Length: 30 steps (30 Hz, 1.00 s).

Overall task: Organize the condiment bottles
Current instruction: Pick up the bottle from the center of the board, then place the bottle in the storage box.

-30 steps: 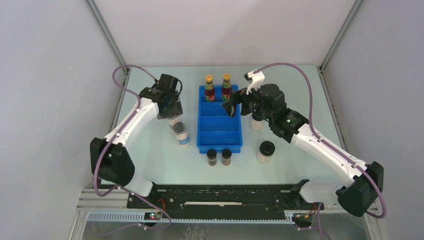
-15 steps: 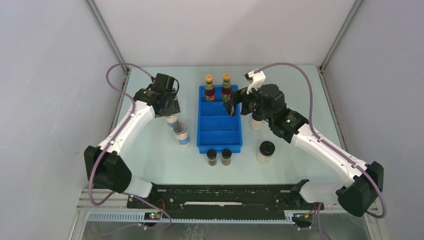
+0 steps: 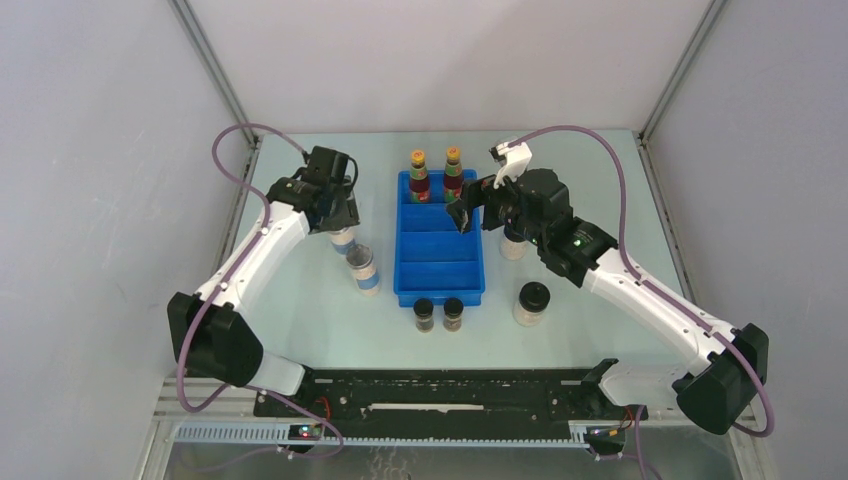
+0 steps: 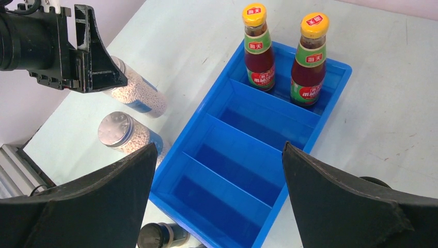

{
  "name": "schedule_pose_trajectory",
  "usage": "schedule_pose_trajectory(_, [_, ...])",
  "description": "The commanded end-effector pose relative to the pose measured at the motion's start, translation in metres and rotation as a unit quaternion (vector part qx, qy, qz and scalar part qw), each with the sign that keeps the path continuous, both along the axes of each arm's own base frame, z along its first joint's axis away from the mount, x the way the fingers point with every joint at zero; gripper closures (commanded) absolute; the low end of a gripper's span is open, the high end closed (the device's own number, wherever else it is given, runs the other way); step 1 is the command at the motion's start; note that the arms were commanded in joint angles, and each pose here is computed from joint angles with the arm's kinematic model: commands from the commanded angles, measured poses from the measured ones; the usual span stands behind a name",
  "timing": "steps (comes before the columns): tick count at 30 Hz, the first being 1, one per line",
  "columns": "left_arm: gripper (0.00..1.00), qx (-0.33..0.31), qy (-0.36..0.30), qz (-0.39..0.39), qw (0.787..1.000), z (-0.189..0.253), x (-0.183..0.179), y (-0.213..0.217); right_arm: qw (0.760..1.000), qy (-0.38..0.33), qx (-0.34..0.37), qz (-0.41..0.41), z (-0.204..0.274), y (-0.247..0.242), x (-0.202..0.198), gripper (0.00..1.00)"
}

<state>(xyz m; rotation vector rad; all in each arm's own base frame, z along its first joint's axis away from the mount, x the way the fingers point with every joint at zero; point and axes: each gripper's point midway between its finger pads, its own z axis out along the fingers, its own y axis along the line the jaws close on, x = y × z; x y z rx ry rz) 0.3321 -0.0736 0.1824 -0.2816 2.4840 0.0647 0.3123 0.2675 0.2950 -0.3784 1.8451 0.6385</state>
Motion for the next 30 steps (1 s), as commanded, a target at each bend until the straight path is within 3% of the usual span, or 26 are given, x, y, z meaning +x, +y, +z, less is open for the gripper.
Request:
schedule_pose_trajectory(1, [1.00,0.000,-0.076,0.002,0.997,0.036,0.019,0.004,1.000,-0.017,0.014,-0.005,0.014,-0.001,-0.001,0.00])
schedule_pose_trajectory(30, [1.00,0.010,-0.112,-0.017,0.994,0.065,0.050,-0.007,1.000,-0.009,0.011,-0.015,0.008,-0.006,0.006,0.00])
